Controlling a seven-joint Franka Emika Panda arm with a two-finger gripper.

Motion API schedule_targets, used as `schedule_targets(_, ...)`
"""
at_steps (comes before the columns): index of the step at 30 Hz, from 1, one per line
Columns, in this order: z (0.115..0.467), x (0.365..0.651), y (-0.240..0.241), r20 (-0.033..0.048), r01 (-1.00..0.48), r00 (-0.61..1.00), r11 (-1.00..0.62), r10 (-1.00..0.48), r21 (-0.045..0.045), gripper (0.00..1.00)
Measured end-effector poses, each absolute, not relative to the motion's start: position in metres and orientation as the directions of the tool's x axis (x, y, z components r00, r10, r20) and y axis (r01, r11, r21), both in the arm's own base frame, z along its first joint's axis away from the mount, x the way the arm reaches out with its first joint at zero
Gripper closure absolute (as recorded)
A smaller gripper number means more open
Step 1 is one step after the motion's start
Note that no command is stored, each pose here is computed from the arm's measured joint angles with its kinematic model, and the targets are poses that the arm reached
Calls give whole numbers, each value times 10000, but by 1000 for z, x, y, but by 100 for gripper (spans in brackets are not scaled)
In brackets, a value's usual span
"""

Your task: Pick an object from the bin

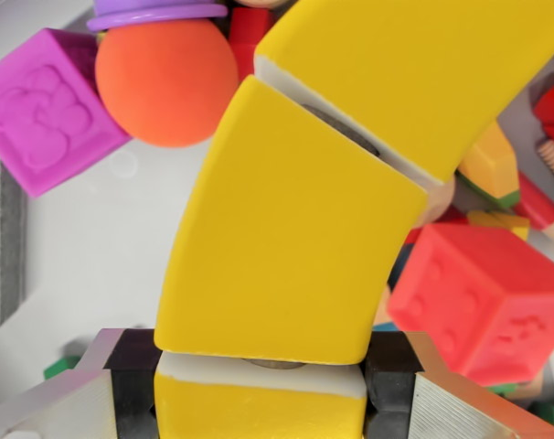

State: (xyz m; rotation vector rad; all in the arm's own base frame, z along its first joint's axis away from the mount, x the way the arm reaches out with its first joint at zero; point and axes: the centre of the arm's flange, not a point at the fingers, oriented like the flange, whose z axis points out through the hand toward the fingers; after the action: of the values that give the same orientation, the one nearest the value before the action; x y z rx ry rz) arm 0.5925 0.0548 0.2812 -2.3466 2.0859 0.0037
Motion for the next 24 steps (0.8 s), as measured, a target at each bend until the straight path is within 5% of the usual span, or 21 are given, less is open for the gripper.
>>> schedule_targets(24, 378, 593, 55, -47, -9930, 1178, -1178, -9930, -7, 100)
